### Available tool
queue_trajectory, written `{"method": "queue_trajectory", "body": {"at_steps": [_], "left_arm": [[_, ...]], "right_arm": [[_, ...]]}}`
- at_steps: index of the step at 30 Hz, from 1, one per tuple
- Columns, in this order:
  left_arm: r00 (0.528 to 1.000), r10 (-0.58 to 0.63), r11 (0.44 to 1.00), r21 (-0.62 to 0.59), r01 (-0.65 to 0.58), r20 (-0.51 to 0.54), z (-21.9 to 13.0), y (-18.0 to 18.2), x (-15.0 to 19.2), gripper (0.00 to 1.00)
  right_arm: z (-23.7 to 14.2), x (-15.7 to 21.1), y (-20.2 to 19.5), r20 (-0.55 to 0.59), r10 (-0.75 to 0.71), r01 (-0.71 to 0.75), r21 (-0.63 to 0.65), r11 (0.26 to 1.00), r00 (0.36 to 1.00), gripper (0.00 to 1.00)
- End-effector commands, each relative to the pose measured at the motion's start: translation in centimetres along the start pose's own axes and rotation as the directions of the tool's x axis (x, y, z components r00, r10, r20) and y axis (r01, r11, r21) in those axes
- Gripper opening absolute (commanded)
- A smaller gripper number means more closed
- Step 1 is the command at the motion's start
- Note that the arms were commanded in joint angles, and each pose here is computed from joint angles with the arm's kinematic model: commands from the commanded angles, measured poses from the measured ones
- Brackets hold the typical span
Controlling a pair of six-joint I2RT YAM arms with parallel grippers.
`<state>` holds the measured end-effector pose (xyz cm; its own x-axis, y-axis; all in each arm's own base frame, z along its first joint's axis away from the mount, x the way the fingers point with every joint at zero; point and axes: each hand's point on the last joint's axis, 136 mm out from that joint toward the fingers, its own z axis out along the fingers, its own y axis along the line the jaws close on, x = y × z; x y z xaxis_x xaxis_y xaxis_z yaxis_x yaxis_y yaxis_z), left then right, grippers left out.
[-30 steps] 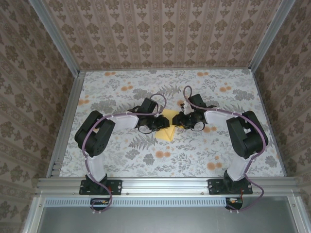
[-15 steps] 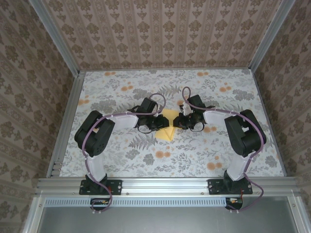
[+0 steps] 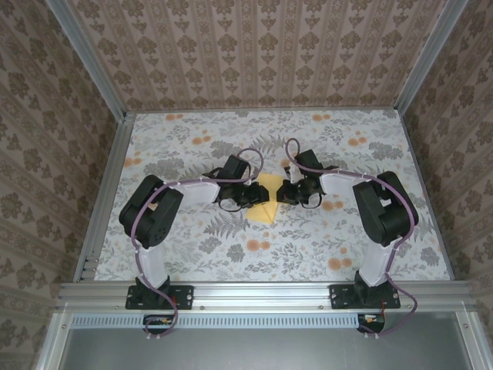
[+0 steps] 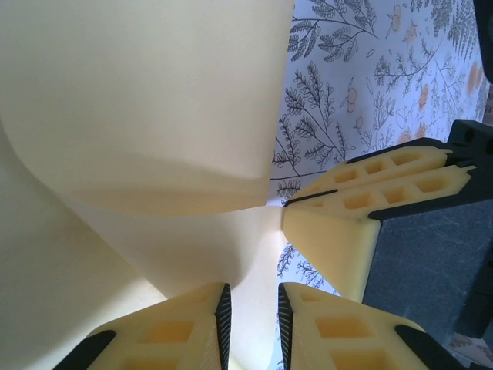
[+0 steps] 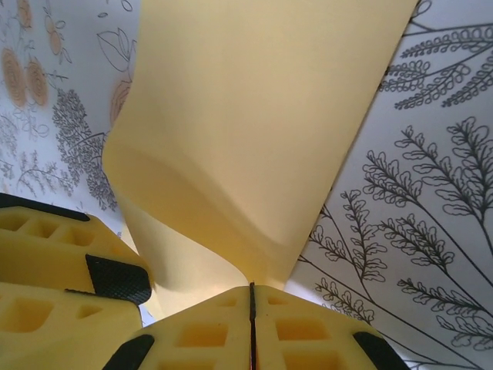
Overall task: Fold a paper plane with a square sheet of paper (pick it up from the middle)
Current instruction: Fold the triangle a second time at the center of the table.
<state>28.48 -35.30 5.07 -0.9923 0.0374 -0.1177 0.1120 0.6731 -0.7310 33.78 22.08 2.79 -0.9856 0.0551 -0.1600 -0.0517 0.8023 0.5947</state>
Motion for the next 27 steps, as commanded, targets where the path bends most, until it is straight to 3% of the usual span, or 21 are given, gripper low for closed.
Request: {"method": "queue_trajectory", "body": {"at_steps": [1, 27], "left_arm": [[1.000, 0.025, 0.999, 0.030, -0.025, -0.014, 0.5, -1.0, -0.3, 0.25], [0.999, 0.018, 1.000, 0.000, -0.018, -0.048, 1.5, -0.4, -0.1, 0.25]], "right_arm": [[0.3, -0.2, -0.1, -0.011, -0.027, 0.027, 0.033, 0.999, 1.000, 0.08], [1.1, -0.6, -0.8, -0.021, -0.029, 0.031, 0.075, 0.997, 0.999, 0.08]]}}
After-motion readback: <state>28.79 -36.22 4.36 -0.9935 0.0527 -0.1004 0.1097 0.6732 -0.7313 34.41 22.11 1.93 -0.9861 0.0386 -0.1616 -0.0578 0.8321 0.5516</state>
